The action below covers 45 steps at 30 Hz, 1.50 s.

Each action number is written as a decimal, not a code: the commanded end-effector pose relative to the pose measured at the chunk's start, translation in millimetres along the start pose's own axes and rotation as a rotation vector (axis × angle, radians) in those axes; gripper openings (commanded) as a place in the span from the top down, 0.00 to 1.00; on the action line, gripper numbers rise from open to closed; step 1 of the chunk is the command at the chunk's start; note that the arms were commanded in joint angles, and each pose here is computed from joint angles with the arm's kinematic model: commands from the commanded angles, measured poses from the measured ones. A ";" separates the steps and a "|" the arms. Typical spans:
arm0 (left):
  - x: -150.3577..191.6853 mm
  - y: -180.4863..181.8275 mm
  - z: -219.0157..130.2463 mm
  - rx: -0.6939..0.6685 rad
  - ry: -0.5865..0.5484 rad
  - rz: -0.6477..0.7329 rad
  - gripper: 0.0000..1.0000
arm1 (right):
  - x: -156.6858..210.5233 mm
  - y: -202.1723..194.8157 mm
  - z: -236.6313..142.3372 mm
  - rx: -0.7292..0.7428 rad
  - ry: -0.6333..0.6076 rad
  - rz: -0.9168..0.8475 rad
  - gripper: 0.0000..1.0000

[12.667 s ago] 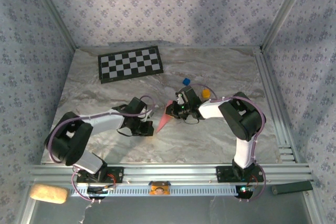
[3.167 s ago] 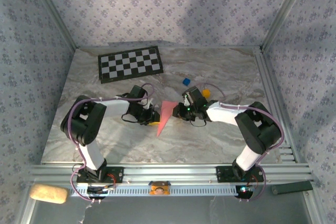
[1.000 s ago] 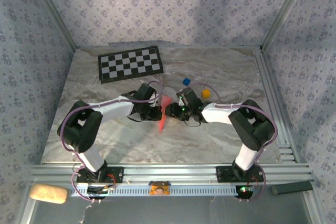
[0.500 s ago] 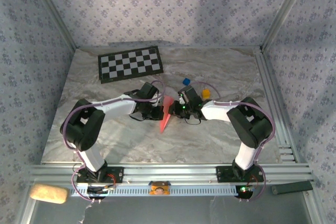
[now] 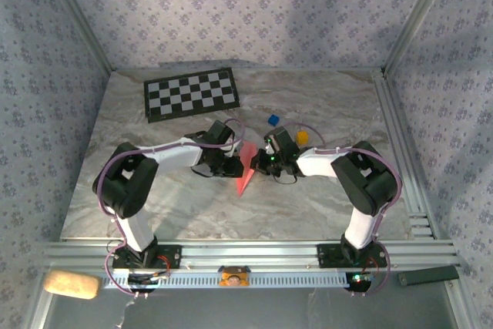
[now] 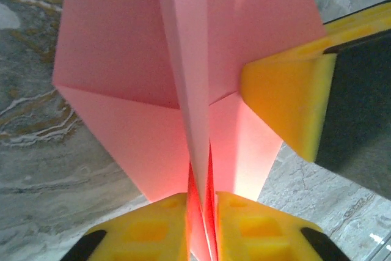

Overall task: Fold a paper plane with a square sheet of paper (pick it up from the middle)
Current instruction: Move a paper plane to the center of the table.

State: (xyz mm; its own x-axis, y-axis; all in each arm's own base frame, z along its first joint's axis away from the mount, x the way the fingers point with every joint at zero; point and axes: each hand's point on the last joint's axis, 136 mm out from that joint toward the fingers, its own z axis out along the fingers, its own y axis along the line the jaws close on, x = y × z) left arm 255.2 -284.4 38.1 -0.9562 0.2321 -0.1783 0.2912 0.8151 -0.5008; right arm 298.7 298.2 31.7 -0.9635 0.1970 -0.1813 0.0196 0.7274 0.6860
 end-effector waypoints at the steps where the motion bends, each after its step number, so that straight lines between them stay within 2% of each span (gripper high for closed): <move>1: -2.8 -11.3 2.2 0.042 0.006 0.021 0.80 | 3.9 -5.2 2.3 0.000 0.021 0.023 0.93; 12: -4.6 -7.4 9.6 0.028 0.018 -0.001 0.80 | 4.6 -3.8 2.8 -0.007 0.027 0.022 0.93; 33: -6.5 -11.1 21.3 0.052 0.044 -0.003 0.90 | 5.5 -2.5 3.8 -0.017 0.039 0.027 0.91; 38: -8.4 -9.4 16.5 0.025 0.032 -0.004 0.97 | 2.8 -0.5 -3.1 -0.019 0.024 0.023 0.83; 43: -11.8 15.1 1.2 -0.152 0.011 -0.032 1.00 | -6.9 -3.7 -27.9 0.027 -0.046 0.005 0.68; 45: -11.8 24.5 -4.0 -0.222 0.010 -0.044 0.97 | -11.4 -8.9 -41.4 0.063 -0.083 0.000 0.63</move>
State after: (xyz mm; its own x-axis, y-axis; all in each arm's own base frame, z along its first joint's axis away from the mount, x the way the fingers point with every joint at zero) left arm 268.9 -282.0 22.7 -0.9659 0.2168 -0.1414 0.2568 0.8708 -0.4191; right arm 298.5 282.9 48.5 -0.9541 0.2247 -0.1979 0.0285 0.7260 0.6871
